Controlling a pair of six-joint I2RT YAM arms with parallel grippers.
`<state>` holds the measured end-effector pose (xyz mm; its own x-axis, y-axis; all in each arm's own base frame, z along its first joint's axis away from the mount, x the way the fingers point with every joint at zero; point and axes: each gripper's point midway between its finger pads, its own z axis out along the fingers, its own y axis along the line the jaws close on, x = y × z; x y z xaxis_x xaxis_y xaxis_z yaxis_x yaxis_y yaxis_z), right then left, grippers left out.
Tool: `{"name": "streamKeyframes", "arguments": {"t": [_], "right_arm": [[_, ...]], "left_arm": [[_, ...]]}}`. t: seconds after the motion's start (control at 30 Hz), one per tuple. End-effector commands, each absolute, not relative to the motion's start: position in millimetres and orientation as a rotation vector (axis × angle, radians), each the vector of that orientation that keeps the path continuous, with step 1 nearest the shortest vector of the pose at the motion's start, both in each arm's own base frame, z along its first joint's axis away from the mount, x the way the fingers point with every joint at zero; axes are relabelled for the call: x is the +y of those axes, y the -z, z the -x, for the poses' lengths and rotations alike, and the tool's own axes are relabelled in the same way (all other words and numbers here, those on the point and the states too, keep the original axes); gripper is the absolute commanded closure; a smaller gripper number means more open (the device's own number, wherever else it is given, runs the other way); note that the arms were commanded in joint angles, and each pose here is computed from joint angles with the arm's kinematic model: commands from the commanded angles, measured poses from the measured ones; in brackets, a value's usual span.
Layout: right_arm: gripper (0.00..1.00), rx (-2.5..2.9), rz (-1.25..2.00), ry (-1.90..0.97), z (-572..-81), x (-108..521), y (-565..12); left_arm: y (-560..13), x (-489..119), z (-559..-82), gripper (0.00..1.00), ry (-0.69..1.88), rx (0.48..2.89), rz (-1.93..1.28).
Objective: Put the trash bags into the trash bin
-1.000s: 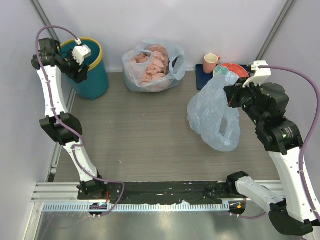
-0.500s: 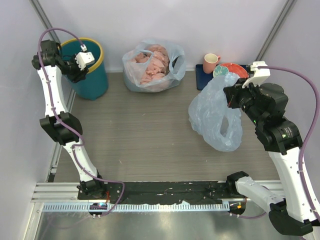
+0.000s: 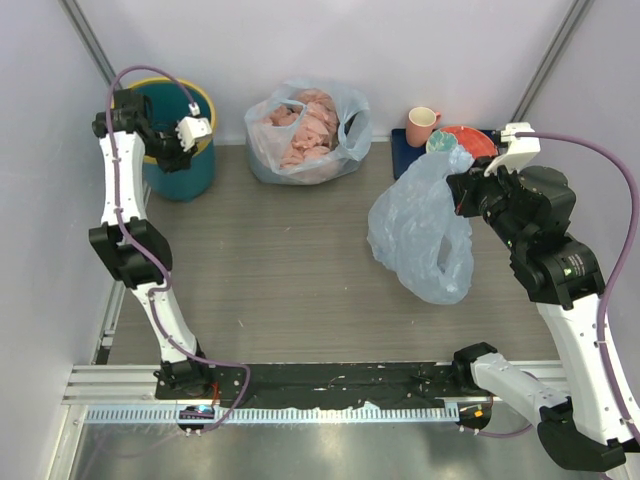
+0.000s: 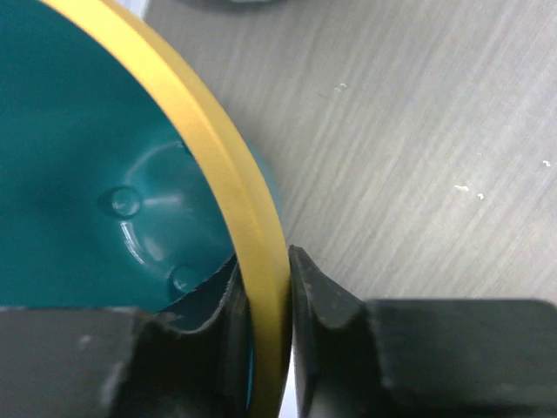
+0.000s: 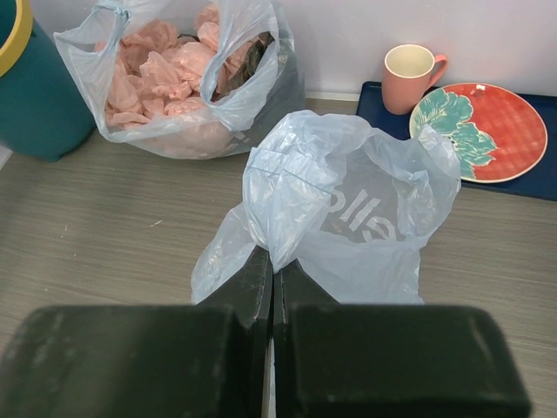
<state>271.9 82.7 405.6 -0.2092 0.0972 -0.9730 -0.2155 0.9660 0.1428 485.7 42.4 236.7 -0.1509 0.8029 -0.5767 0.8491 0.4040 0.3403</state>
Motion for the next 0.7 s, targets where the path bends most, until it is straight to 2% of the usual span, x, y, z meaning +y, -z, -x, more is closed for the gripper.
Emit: {"name": "streamKeyframes", "arguments": {"t": [0.0,0.13,0.33,0.67], "right_arm": [[0.99,1.717,0.080,-0.292,-272,82,-416],[0.99,1.709,0.079,-0.289,-270,81,-418],[0.99,1.703,0.066,-0.280,-269,78,-420],[0.99,1.661,0.026,-0.213,-267,63,-435]], "left_arm": [[-223,12,-384,0.83,0.437,2.195,-1.441],[-231,3,-371,1.00,0.458,2.212,-1.402],[-252,-29,-332,1.00,0.534,2.204,-1.351],[-268,-126,-211,1.00,0.890,2.147,-1.380]]}}
